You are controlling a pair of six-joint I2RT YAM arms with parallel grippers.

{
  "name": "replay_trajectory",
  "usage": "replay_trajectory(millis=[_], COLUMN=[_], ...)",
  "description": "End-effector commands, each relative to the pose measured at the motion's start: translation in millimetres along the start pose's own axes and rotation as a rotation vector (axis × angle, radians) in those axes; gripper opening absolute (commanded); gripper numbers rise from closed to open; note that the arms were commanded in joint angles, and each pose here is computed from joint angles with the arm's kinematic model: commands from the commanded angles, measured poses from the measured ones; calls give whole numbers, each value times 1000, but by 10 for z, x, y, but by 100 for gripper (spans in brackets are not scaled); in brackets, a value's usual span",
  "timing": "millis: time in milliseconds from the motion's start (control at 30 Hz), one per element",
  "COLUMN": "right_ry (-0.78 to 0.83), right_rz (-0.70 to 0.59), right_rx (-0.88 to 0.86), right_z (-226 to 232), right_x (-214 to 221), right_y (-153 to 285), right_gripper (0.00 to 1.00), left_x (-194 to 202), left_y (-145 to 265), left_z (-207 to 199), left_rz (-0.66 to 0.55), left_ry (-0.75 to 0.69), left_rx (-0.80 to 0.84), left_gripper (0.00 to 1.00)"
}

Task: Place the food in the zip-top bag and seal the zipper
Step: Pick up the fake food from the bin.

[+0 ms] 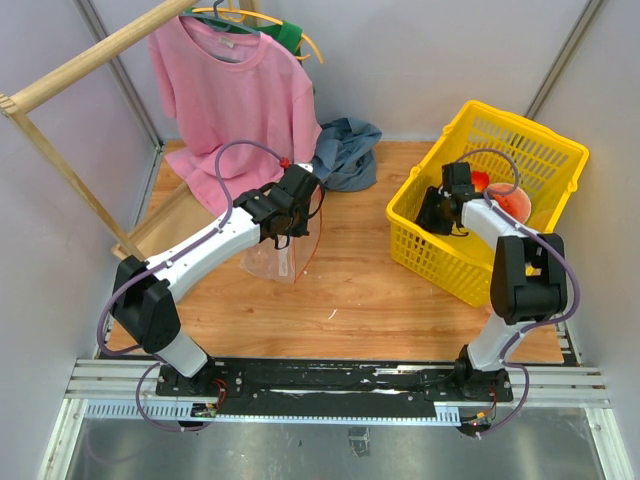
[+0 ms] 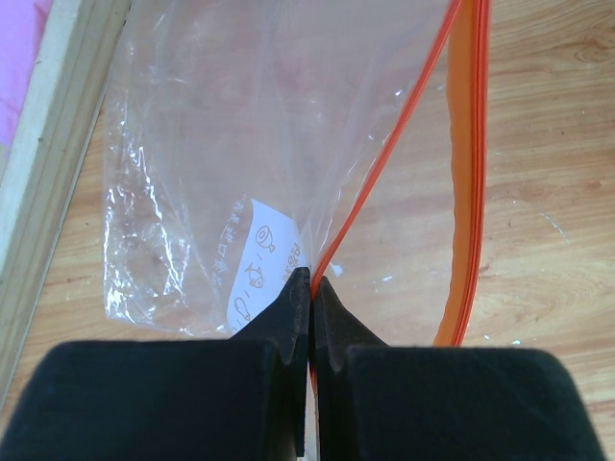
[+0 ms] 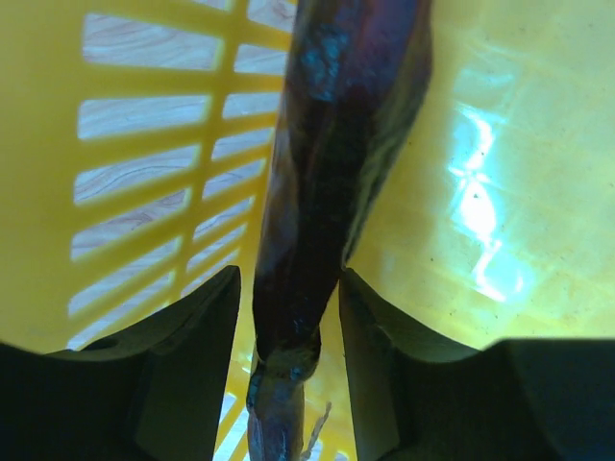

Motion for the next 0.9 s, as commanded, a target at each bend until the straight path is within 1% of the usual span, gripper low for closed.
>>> replay_trajectory(millis=[0,33,167,200,267,433,567,700,867], right_ry=[10,12,31,37,60,107,136,159,202], right_rz=[15,16,-17,-28,-49,-124,-201,-309,-432], right_rx=[-58,-58,-48,-42,-37,-27,-20,-56,-168], right_z=[30,27,6,-5,-10,0,29,106,270], right_x=[22,22,-41,-60,-106,-230,-354,-462,-494], right_y=[-92,-90,40,84,188,537,962,1452,2059], right_gripper=[44,39,12,7,1,1,1,1,1], left_x=[-101,-100,-120,-130,-142,-165,-202,-198,-217], left_y=[67,68,113,125,149,205,243,243,252], left_z=[4,4,11,15,18,38,78,81,78], left_rz=[-20,-19,-25,-30,-37,-54,-75,-74,-82], left_ry=[2,2,3,4,5,-6,-15,-31,-34], left_rx=[9,10,13,13,17,22,9,10,13], left_gripper=[0,0,0,0,0,0,0,0,0])
Point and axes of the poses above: each gripper's point midway between its finger pads, its own y axis back along the fingers, its own z axis along the line the jaws close on, x = y × z, the point moved 3 cm from there along y, back along the fingers, and after that the axes turned 2 degrees about -y, right-handed, at the moved point
